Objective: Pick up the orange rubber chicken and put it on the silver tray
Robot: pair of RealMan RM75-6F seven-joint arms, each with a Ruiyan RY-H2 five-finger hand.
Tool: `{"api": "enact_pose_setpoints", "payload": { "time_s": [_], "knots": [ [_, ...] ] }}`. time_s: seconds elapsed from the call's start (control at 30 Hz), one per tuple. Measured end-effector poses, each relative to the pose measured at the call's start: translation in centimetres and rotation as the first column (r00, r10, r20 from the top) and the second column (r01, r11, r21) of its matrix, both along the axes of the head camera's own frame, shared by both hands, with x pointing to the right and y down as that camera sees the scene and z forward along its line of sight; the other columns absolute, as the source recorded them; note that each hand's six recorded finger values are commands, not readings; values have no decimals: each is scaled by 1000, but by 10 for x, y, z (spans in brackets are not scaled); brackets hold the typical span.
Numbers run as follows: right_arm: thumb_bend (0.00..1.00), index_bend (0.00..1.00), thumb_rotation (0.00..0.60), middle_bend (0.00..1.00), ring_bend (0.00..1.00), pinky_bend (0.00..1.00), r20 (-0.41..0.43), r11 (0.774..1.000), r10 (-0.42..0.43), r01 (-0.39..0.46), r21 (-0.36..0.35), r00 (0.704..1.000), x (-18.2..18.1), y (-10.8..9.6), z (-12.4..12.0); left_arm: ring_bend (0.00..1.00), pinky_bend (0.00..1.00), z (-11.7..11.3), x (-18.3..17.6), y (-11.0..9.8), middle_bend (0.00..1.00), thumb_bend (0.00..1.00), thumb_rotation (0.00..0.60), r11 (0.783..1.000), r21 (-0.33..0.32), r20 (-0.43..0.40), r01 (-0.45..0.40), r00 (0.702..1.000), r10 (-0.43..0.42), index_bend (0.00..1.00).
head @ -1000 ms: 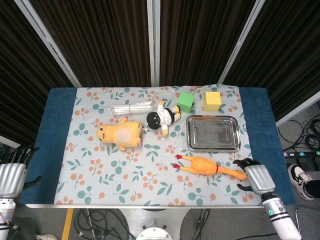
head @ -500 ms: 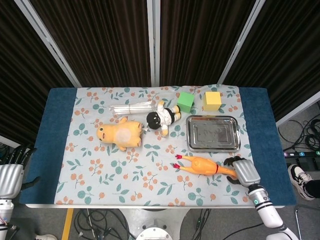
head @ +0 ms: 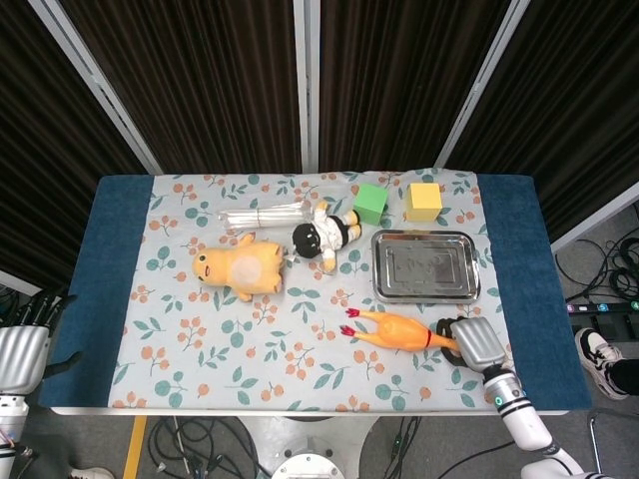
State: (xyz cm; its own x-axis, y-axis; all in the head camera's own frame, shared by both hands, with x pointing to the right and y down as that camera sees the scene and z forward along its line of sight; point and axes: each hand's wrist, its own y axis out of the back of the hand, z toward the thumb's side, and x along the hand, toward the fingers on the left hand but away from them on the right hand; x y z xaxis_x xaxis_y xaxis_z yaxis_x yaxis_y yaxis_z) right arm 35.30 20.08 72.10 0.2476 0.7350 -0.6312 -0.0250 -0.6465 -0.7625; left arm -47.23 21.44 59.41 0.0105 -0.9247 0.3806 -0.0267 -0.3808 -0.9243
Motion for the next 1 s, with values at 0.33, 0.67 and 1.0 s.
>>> {"api": "enact_pose_setpoints", "payload": {
  "time_s": [0.33, 0.67, 1.0],
  "knots": [
    [470, 788, 600, 626, 633, 903, 32, 973, -176, 169, 157, 984, -15, -38, -52, 132, 245, -6, 19, -34, 208, 0, 600, 999, 35, -153, -41, 987, 46, 243],
    [469, 791, 600, 632, 634, 903, -49, 829, -439, 425, 364, 897, -75, -98, -133, 132, 246, -1, 75, -101, 208, 0, 600, 986, -69, -498, -151, 862, 97, 243],
    [467, 797, 600, 635, 642, 904, -135, 687, -594, 588, 428, 793, -153, -134, -170, 132, 248, 8, 144, -144, 207, 0, 600, 923, -305, -810, -237, 575, -120, 234]
  ]
}}
